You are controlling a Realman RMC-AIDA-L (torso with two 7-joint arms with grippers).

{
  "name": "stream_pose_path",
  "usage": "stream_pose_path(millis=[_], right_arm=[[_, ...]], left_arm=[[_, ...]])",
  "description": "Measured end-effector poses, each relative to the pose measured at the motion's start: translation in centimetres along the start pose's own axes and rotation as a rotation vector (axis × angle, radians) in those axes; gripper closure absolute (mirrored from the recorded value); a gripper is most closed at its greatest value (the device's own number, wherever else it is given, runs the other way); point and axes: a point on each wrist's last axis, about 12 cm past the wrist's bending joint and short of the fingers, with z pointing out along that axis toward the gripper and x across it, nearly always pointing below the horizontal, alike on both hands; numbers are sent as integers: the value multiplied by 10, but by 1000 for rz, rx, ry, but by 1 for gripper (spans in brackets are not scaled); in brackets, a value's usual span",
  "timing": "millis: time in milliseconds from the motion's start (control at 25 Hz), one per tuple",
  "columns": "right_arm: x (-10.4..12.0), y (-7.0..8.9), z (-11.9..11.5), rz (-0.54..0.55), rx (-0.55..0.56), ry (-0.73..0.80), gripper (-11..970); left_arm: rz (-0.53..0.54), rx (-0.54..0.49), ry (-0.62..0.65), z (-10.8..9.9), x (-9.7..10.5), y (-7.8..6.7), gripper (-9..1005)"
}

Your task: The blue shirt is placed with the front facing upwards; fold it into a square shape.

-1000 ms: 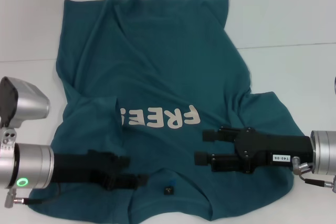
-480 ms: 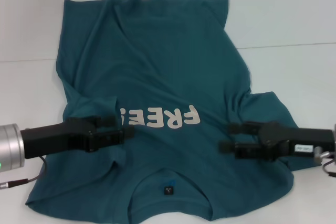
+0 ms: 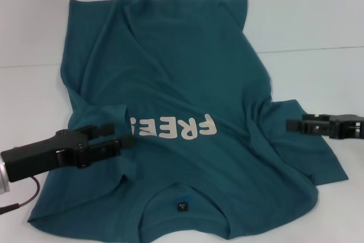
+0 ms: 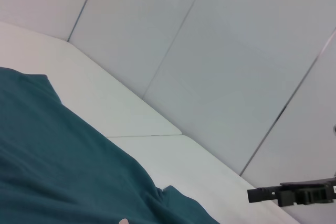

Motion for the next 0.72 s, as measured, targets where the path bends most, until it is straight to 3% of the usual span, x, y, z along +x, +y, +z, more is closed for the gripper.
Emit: stream_pose_path(millis=[160,400,720], right_arm=[[-5,-9,-3,64,89,7,75],[-13,-18,-7,149,170,14,75],[-14,-33,-9,220,315,28,75]], left_arm=[[-8,4,5,1,4,1,229],[19,0,14,1,8,2,96],[20,-20,13,1,12,5,103]])
